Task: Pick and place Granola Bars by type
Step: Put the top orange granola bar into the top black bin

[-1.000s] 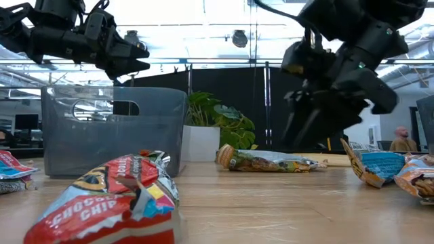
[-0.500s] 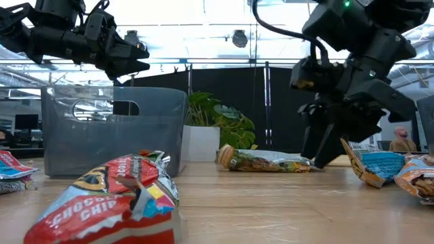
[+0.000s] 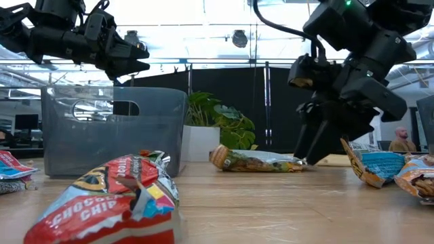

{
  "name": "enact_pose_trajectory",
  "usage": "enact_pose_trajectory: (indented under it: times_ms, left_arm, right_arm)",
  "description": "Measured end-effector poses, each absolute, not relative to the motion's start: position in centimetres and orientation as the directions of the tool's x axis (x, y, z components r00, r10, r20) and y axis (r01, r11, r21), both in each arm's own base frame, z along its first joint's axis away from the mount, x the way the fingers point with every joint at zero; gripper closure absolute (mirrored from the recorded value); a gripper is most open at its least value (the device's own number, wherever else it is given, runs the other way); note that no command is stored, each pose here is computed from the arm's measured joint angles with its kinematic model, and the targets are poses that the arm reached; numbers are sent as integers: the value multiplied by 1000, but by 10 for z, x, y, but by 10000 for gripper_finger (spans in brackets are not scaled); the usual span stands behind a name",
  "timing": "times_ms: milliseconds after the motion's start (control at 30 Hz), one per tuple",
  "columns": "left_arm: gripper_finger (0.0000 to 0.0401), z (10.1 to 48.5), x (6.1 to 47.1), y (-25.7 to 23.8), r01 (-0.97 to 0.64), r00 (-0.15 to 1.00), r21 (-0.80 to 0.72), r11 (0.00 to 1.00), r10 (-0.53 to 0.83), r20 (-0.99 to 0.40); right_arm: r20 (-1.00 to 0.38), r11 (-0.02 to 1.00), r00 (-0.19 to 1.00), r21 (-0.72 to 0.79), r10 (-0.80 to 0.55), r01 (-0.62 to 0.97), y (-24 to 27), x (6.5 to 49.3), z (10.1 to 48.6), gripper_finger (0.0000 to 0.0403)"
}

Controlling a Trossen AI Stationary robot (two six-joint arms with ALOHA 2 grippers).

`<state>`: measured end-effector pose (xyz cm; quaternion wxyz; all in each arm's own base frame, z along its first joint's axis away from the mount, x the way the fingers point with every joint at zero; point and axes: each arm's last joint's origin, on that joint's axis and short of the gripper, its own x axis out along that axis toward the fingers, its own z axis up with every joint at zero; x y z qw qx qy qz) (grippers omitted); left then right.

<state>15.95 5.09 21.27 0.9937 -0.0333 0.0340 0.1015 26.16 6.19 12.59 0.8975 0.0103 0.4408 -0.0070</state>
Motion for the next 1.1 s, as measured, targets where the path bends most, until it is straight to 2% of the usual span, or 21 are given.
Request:
enact_pose_trajectory:
  times_ms: [333,767,900,1100]
  left_arm:
    - [146,213,159,51,-204,977,-58,977,200,-74]
    - [146,212,159,51,-205,977,-58,977,200,-81]
    - [146,212,159,51,-205,976,-58,977,200,-81]
    - [146,212,159,51,-205,977,-58,977,200,-81]
  right_arm:
    - [-777,1000,630,21,3,21,62,263,127,190]
    - [-778,999,628,34,16,17,63,274,107,196]
    - [-775,999,632,35,19,13,62,273,110,240]
    - [-776,1000,631,5,22,-28,60,272,112,380]
